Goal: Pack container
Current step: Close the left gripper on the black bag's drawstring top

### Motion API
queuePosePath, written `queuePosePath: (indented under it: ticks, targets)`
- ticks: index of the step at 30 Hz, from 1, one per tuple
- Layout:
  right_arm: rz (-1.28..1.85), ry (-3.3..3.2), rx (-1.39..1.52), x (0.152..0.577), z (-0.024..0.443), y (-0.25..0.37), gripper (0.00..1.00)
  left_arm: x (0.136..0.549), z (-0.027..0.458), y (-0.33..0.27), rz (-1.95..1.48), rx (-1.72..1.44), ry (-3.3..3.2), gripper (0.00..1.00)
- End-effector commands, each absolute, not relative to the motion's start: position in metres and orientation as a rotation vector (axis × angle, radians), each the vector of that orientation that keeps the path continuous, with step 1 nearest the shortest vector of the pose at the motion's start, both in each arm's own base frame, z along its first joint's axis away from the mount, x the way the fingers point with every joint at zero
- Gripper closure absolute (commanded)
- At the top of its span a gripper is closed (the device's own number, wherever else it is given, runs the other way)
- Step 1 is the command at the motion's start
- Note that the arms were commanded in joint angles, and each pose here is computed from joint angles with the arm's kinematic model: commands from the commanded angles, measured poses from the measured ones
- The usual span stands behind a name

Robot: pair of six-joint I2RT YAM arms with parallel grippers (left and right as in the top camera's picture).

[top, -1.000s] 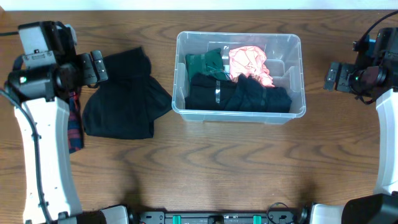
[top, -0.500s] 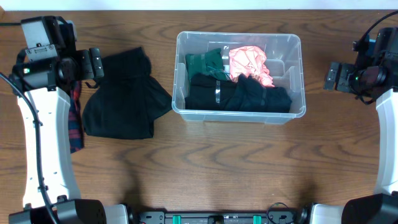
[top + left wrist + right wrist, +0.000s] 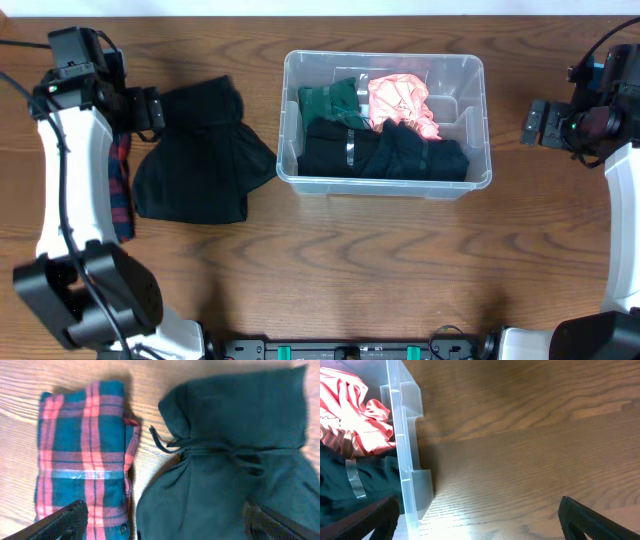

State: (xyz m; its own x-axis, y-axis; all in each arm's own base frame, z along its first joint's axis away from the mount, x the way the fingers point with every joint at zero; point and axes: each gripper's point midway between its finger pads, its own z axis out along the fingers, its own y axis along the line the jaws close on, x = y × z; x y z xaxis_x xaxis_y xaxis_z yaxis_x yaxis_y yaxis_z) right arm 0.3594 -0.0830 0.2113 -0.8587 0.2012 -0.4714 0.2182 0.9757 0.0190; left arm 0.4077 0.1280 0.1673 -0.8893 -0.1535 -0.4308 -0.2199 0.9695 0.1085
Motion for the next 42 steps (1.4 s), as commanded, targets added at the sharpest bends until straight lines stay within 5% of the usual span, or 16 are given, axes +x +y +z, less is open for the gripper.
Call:
queuePosePath:
  ticks: [1, 42]
  targets:
    - [-0.05, 2.631, 0.32, 0.359, 0.212, -0.086, 0.01, 0.416, 0.151, 0.122, 0.116, -0.14, 2.724, 0.02]
    - [-0.05, 2.632, 0.32, 0.359, 0.212, -0.086, 0.01, 0.417, -0.033, 0.114, -0.246, 0.02, 3.006, 0.02]
